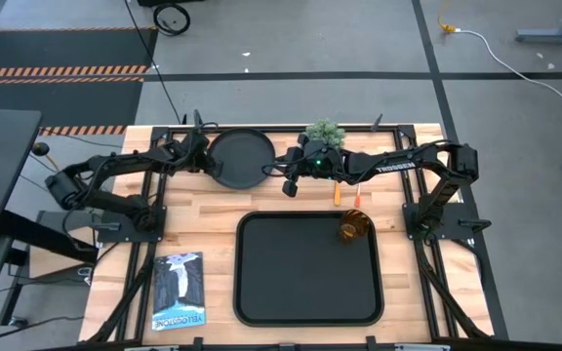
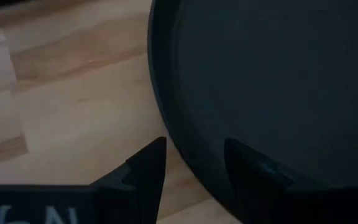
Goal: Pick and place plate/cup/fork/spoon on tray
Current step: Put the black plate on the black tray at the bottom of the brown cup
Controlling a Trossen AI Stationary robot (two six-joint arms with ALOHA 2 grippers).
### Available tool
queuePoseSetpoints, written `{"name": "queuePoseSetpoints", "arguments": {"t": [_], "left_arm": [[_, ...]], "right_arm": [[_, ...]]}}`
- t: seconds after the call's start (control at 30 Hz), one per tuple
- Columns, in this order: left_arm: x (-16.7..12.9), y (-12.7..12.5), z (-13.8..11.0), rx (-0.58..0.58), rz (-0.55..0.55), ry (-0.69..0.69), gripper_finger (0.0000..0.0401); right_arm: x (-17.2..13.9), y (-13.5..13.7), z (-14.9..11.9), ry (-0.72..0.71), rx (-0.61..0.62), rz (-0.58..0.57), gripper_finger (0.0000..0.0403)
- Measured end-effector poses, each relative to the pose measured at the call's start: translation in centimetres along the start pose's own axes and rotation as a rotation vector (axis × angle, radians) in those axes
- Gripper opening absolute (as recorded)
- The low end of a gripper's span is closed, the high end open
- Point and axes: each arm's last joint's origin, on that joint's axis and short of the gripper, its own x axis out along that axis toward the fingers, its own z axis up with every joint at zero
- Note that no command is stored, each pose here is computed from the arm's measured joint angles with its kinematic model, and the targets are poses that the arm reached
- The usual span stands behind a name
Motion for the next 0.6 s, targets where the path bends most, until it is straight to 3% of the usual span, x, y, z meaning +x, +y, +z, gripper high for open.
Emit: {"name": "queuePoseSetpoints", "arguments": {"t": [0.6], "left_arm": [[0.05,0.65,-0.22,0.044,0.008,0.052,0.0124]], "right_arm": [[-0.09,0.67,0.08,-0.006,0.004,0.018,0.0096]]}}
